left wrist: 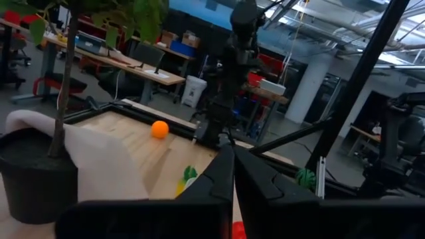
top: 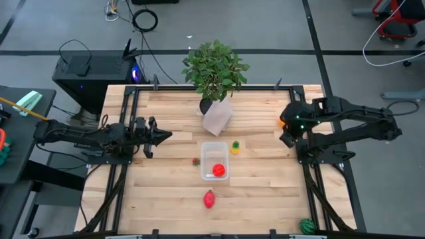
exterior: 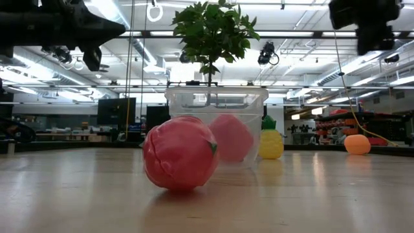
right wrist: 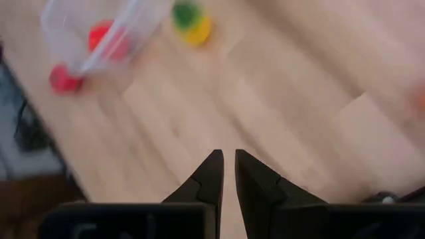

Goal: Pick and placing Produce into tupperware
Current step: Put the orange into the transparent bin

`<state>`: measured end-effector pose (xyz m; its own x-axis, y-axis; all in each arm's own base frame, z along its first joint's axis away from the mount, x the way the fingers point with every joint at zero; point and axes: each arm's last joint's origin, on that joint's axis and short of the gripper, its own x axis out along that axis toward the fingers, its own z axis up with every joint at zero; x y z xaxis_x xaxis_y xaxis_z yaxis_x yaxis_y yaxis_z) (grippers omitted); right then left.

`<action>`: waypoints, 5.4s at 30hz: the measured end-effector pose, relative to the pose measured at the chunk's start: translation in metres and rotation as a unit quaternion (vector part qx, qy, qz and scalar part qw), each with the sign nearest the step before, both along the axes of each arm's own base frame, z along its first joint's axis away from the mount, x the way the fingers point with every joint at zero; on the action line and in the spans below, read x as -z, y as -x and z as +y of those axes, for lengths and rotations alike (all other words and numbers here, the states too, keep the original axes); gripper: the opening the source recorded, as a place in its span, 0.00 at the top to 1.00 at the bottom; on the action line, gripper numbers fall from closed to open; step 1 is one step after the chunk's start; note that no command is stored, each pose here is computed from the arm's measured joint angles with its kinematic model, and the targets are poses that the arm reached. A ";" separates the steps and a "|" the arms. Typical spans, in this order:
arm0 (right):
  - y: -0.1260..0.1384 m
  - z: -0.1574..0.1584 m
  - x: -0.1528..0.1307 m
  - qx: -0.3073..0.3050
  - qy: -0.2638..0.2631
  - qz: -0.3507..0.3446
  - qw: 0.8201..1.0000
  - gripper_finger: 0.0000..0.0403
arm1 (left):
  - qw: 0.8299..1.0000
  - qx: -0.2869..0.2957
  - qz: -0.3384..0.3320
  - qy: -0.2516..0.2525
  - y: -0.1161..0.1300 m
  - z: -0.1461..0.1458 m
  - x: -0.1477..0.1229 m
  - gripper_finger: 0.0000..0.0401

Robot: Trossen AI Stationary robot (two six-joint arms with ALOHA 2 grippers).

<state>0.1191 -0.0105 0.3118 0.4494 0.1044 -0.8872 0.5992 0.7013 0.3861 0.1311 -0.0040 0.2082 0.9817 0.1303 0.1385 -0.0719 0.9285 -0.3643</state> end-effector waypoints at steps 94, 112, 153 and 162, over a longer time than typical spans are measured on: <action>0.016 -0.148 0.156 0.434 -0.021 0.223 0.872 0.13 | 0.991 -0.134 0.002 0.023 0.002 0.008 0.001 0.93; 0.014 -0.152 0.162 0.434 -0.023 0.225 0.872 0.27 | 0.991 -0.134 0.002 0.023 0.002 0.008 0.001 0.94; 0.007 -0.051 -0.067 0.221 0.037 -0.184 0.957 0.34 | 0.991 -0.134 0.002 0.023 0.002 0.008 0.001 0.97; -0.079 -0.036 -0.076 0.063 0.000 -0.294 0.954 0.34 | 0.991 -0.134 0.003 0.023 0.002 0.008 0.001 0.94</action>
